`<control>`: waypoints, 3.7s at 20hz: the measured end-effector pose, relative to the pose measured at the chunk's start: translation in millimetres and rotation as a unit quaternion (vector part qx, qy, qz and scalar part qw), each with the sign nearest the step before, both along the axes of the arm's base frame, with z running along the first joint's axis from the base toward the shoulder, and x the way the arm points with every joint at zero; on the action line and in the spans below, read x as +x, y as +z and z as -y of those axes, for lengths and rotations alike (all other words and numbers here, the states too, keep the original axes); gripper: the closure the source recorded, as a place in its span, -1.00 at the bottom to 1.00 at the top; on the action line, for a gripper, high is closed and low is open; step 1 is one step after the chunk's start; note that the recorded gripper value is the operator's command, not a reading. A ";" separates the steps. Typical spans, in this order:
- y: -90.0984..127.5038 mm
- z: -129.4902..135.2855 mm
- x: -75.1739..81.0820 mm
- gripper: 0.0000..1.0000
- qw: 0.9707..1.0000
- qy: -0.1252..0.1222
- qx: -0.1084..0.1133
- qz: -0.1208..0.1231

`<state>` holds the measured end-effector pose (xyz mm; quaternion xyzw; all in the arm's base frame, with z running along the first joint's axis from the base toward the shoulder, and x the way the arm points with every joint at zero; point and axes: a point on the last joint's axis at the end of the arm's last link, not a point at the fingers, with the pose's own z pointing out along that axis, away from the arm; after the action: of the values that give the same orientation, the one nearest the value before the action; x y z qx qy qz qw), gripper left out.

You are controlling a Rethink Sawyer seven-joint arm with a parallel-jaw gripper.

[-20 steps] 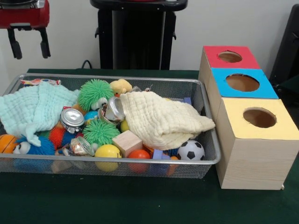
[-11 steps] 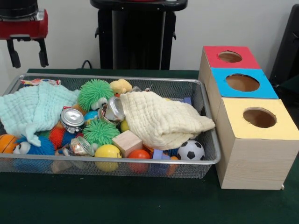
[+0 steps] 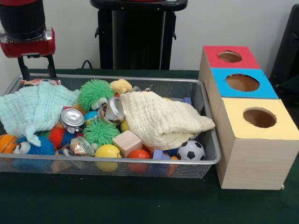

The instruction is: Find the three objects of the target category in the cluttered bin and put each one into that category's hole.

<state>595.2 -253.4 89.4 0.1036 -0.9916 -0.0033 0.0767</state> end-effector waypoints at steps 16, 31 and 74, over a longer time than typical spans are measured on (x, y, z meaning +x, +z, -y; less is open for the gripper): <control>-29.6 -9.7 -5.2 -1.00 0.999 0.005 0.018 -0.035; -43.7 -12.7 -30.9 -1.00 0.992 0.062 -0.027 -0.110; -107.3 20.5 -70.9 1.00 0.974 0.096 -0.084 -0.189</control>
<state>524.4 -273.9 -17.9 0.1889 -0.9413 0.0679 0.2714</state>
